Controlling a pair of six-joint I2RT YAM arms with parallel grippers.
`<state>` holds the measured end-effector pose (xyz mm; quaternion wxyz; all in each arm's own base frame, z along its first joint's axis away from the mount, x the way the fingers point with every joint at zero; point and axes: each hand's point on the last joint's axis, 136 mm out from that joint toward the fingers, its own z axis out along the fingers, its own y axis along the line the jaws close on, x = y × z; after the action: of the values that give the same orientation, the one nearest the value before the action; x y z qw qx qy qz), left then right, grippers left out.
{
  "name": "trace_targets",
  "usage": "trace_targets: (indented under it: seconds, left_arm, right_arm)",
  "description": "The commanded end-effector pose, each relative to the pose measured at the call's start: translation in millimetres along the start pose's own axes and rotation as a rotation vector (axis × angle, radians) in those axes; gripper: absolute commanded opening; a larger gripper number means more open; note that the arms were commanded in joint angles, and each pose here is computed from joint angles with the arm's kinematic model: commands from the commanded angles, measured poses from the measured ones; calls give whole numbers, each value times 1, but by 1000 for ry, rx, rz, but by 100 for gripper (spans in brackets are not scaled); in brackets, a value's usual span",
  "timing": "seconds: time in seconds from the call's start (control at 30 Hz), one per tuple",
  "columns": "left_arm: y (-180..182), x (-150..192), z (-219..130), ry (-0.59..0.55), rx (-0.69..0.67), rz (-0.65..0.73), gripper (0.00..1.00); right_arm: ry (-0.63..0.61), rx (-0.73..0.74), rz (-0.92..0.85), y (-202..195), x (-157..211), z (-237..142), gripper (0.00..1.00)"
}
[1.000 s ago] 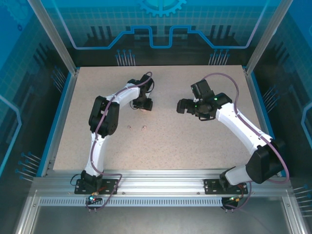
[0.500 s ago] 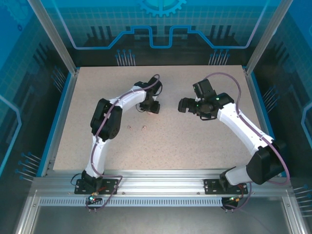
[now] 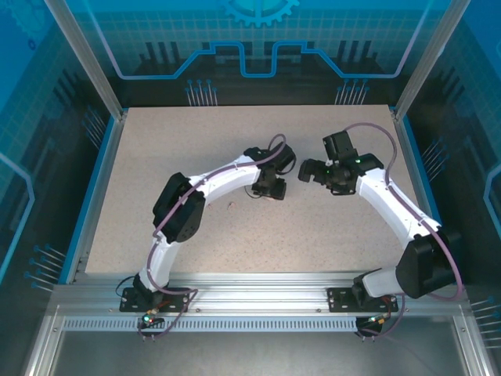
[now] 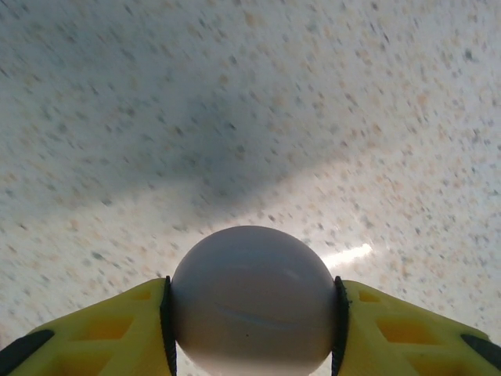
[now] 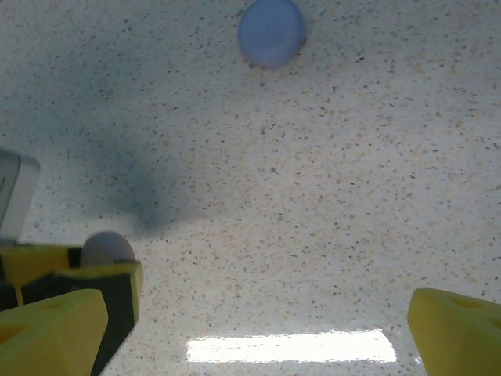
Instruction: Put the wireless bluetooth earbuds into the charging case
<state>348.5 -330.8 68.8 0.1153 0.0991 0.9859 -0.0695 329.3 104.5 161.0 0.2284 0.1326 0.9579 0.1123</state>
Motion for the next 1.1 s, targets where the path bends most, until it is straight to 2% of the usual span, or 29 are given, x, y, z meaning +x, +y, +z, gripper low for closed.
trace_targets:
  seconds: [0.0,0.4,0.6,0.7,0.83,0.97,1.07]
  left_arm:
    - [-2,16,3,17,-87,-50,35]
    - [-15,30,31,48,-145,-47,36]
    - [-16,12,11,-45,-135,-35,38]
    - [-15,-3,-14,-124,-125,-25,47]
    - [-8,-22,-61,-250,-106,-14,66]
    - [11,-35,-101,-361,-72,-42,98]
    - [28,-42,-123,-429,-32,-89,99]
  right_arm:
    - [-6,-20,4,-7,1,-4,100]
    - [-3,-8,35,-26,7,-9,100]
    - [4,0,43,-30,12,-11,100]
    - [26,6,41,-31,19,-7,100]
    - [71,18,23,-32,32,3,100]
    - [118,51,-17,-26,46,15,100]
    - [138,94,-62,-19,55,22,100]
